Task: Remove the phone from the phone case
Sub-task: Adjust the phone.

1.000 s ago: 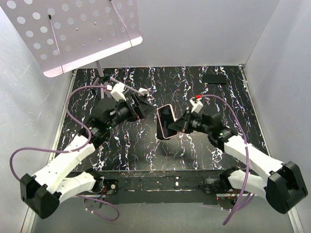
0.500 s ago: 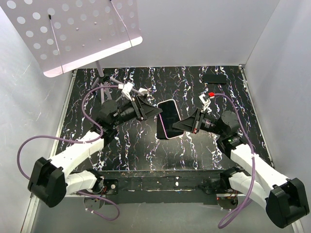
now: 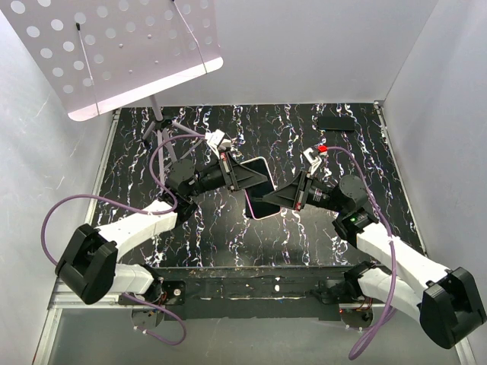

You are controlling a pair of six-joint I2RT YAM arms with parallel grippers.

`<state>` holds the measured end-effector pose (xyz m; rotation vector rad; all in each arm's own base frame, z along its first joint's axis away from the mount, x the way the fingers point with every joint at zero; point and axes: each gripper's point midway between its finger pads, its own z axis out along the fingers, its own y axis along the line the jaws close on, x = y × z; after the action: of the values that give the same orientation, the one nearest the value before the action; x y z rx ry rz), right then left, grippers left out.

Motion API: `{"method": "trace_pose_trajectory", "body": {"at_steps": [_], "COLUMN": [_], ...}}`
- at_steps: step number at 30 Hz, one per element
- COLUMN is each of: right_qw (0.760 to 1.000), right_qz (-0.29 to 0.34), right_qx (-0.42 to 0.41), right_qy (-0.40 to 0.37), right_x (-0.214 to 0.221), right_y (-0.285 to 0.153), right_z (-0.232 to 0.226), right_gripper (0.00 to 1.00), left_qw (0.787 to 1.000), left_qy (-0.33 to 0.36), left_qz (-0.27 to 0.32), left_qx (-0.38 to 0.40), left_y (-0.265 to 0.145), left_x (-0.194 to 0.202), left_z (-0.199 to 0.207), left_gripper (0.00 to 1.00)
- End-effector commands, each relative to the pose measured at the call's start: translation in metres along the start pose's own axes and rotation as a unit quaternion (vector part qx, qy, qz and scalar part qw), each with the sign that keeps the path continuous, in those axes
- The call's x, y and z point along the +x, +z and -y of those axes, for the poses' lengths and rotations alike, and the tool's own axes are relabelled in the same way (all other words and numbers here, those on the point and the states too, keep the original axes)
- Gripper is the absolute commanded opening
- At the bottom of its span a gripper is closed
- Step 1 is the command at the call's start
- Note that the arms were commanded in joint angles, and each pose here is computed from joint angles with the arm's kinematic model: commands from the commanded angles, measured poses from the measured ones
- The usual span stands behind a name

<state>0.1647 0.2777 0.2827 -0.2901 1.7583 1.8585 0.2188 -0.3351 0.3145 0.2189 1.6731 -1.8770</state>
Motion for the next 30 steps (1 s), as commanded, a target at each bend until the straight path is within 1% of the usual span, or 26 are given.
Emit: {"method": "trace_pose_trajectory", "body": {"at_steps": [1,2,3,4,5,7,8,10,11,13,16,19,23,30], "right_qw": [0.998,0.998,0.997,0.996,0.994,0.989,0.987,0.985,0.984,0.982,0.98,0.978,0.977,0.974], "right_qz": [0.025,0.016,0.006,-0.01,-0.028,-0.062,-0.084,-0.125,-0.138,-0.15,-0.156,-0.153,-0.151,-0.158], "right_qx": [0.003,0.01,0.016,0.032,0.056,0.098,0.098,0.068,0.05,0.015,-0.016,-0.035,-0.053,-0.05], "right_qy": [-0.063,-0.068,-0.076,-0.081,-0.087,-0.089,-0.092,-0.097,-0.102,-0.11,-0.124,-0.134,-0.138,-0.151], "right_x": [-0.016,-0.014,-0.012,-0.008,-0.005,0.004,0.009,0.023,0.028,0.035,0.037,0.036,0.035,0.04], "right_y": [0.004,0.003,0.003,0.001,-0.001,-0.008,-0.011,-0.016,-0.018,-0.021,-0.023,-0.023,-0.019,-0.007], "right_z": [-0.019,-0.016,-0.016,-0.011,-0.005,0.008,0.008,-0.001,-0.006,-0.017,-0.032,-0.04,-0.046,-0.048], "right_gripper": [0.01,0.01,0.1,0.21,0.29,0.41,0.45,0.54,0.61,0.68,0.68,0.64,0.53,0.48], "left_qw": [0.999,0.999,0.999,0.999,0.999,0.999,0.998,0.995,0.994,0.991,0.988,0.987,0.987,0.988], "left_qy": [0.032,0.029,0.026,0.029,0.031,0.033,0.037,0.048,0.055,0.06,0.058,0.053,0.049,0.036], "left_qz": [0.007,0.005,0.004,0.002,0.001,-0.014,-0.033,-0.067,-0.08,-0.103,-0.117,-0.122,-0.126,-0.114], "left_qx": [0.036,0.028,0.021,0.02,0.022,0.028,0.037,0.049,0.056,0.064,0.081,0.09,0.091,0.094], "left_y": [0.007,0.007,0.006,0.004,0.001,-0.005,-0.007,-0.011,-0.012,-0.015,-0.016,-0.016,-0.016,-0.014], "left_x": [-0.017,-0.017,-0.018,-0.02,-0.022,-0.024,-0.022,-0.019,-0.018,-0.013,-0.011,-0.01,-0.01,-0.016], "left_z": [0.031,0.028,0.026,0.025,0.026,0.029,0.032,0.038,0.041,0.044,0.051,0.056,0.058,0.065], "left_gripper": [0.0,0.0,0.0,0.0,0.0,0.0,0.0,0.0,0.0,0.0,0.0,0.0,0.0,0.0]}}
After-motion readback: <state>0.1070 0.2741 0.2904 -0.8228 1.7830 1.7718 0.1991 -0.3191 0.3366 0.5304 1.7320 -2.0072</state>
